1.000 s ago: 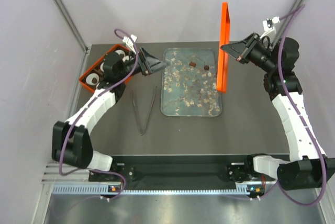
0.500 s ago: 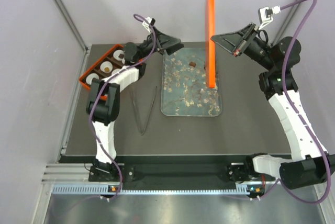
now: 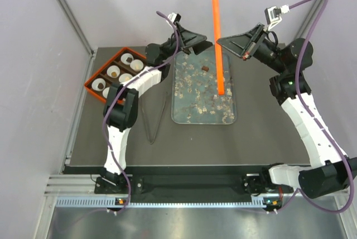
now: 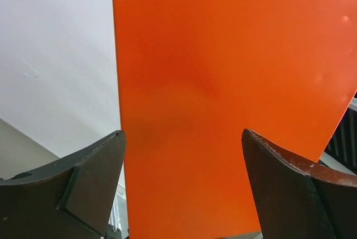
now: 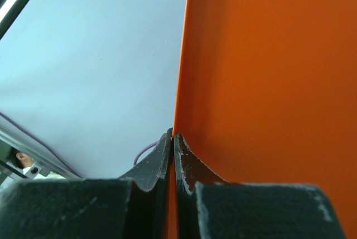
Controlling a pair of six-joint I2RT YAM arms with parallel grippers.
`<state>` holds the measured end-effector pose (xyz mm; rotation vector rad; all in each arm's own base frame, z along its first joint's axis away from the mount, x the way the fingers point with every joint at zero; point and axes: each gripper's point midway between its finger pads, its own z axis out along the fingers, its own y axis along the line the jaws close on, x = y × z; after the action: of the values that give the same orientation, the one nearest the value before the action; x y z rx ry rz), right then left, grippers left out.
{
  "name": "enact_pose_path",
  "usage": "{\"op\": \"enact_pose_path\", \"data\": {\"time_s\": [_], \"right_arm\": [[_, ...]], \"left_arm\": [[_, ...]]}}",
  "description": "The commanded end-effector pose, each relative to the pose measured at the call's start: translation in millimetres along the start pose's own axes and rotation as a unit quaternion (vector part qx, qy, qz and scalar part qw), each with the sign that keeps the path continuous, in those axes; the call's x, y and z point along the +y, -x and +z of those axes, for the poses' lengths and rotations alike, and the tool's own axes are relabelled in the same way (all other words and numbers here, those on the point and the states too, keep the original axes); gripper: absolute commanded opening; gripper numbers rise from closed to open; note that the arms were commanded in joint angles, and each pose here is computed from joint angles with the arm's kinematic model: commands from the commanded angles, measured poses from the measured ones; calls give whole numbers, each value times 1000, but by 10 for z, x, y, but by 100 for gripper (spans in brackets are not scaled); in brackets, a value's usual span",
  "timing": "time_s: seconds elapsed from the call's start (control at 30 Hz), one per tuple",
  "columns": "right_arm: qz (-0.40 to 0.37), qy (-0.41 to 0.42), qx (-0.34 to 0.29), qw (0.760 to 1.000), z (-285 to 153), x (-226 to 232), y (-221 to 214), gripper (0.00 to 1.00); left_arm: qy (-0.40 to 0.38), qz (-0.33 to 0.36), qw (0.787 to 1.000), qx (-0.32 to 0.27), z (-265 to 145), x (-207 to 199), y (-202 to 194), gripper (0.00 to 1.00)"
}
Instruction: Pack the chocolate
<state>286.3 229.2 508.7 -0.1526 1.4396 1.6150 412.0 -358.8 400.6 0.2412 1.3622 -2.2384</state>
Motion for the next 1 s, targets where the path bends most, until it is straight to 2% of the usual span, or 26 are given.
{"op": "enact_pose_path", "data": {"time_s": [0.0,0.6,0.97], "right_arm": [[-64,76,-34,994,16,565,185,0],[-70,91,-39,993,14,762,178,0],[-55,66,-35,996,30,398,51,0]], "left_arm": [[-167,169,971,26,-26,-774,-257,90],[-175,162,971,12,3,-704,-196,92],[-192,135,972,13,110,-715,-281,92]]}}
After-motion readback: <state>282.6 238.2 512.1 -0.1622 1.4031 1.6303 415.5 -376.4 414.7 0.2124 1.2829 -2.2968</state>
